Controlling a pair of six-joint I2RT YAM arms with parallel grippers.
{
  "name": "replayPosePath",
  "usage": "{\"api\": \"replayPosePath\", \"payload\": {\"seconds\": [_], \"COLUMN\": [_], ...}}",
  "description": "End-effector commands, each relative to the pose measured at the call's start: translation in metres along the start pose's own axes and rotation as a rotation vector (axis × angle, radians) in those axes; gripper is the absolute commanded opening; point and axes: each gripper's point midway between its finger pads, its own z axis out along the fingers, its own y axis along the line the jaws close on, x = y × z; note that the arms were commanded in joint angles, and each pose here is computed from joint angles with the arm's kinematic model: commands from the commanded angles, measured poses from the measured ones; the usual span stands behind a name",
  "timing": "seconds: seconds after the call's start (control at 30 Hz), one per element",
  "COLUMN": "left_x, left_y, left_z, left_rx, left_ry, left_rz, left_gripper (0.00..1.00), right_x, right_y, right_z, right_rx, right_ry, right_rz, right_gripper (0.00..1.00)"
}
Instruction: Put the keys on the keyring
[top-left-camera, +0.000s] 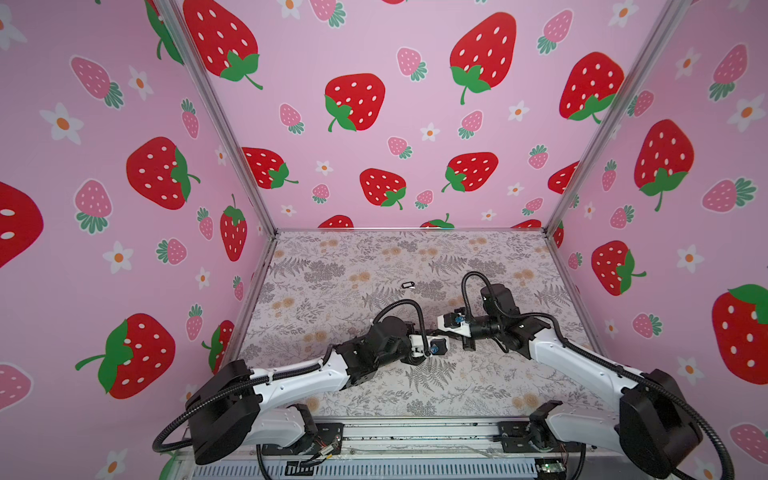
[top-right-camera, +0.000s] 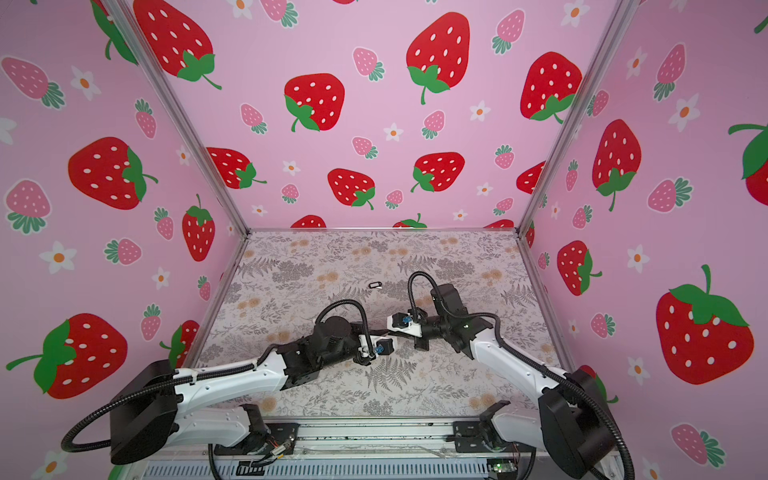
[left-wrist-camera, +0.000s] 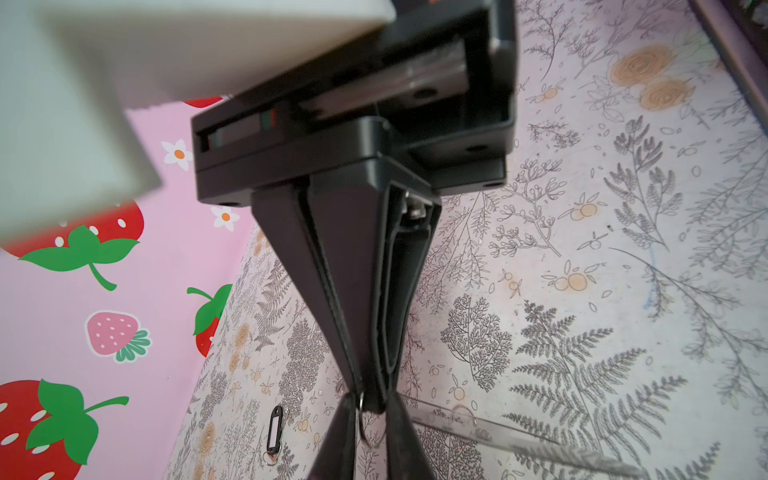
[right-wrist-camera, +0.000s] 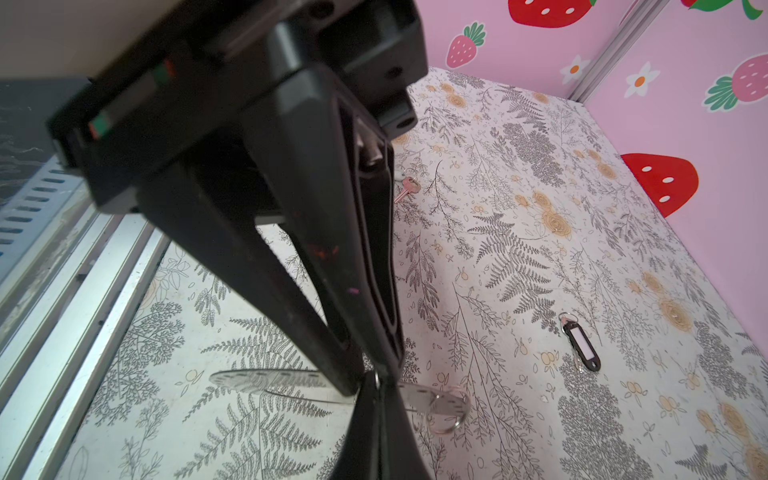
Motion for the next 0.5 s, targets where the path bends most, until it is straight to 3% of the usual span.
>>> {"api": "replayPosePath", "payload": {"seconds": [0.0, 0.47], "left_x": [-0.008, 0.004], "left_y": [0.013, 0.011], "left_z": [0.002, 0.006], "left_rx": [-0.024, -0.016], "left_ry": [0.009, 0.077], "left_rz": [0.007, -0.032], "left_gripper": [0.16, 0.11], "right_x": [-0.017, -0.018], "right_y": [-0.002, -0.001], "right_z": [-0.004, -0.007], "right_rx": [-0.003, 0.024], "right_ry": [-0.044, -0.052], "right_rz": [-0.065, -0.113], "right_gripper": [0.00, 0.00]}}
